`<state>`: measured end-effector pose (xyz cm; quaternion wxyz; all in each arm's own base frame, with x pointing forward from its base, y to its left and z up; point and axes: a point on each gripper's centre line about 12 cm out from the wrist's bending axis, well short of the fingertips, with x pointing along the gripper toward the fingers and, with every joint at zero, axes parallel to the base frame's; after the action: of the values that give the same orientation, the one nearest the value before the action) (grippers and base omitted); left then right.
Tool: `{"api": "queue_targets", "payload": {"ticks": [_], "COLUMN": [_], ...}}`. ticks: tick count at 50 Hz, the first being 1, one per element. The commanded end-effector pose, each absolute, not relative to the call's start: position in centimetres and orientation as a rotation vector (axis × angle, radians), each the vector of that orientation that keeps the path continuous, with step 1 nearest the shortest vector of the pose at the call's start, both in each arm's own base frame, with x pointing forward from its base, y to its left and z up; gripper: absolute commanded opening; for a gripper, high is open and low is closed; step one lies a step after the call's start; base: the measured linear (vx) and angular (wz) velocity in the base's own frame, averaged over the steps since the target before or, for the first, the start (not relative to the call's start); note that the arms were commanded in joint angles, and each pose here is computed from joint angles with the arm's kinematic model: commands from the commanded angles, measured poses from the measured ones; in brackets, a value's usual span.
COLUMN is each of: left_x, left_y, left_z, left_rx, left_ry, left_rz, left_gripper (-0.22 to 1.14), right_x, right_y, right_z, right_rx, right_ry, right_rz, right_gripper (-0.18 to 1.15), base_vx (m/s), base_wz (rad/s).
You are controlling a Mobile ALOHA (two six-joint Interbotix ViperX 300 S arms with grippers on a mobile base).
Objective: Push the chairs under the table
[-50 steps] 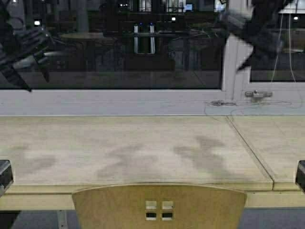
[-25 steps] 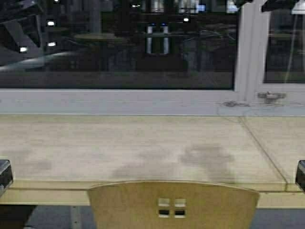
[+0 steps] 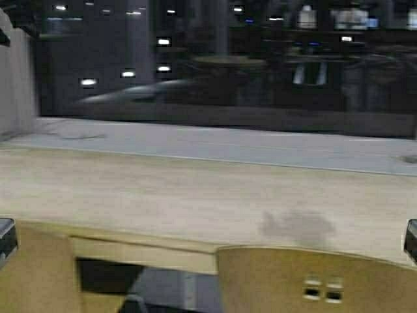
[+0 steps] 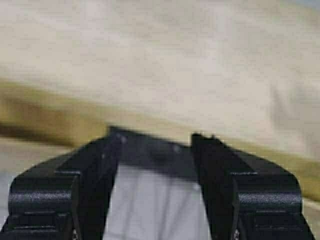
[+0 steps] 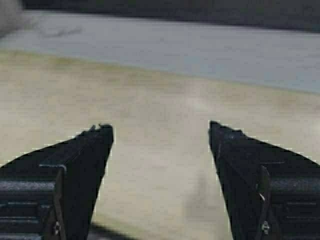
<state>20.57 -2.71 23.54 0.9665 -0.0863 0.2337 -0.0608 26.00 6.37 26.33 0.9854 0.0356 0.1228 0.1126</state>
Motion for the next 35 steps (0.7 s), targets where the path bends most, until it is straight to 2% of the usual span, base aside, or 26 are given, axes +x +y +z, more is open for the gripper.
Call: {"api": "queue_targets", "payload": {"ticks": [1,35], "left_x": [20.8,20.6], "left_y": [-2.6,-2.6], "left_z": [24.0,23.6], "left_rx": [-0.174,-0.183], "left_ry": [0.444,0.450], "left_rz": [-0.116,-0.114], "left_gripper": [0.82,0.82], "right_x": [26.2,26.1], "right_y": [6.5,7.5], "right_z": [26.9,26.2], "right_rx": [0.077,0.069], "right_ry": [0.228,0.261], "right_rz": [0.230,0.266], "right_gripper": [0.92,0.92], "base_vx": [-0.14,-0.22], "base_wz": [0.42,0.30]}}
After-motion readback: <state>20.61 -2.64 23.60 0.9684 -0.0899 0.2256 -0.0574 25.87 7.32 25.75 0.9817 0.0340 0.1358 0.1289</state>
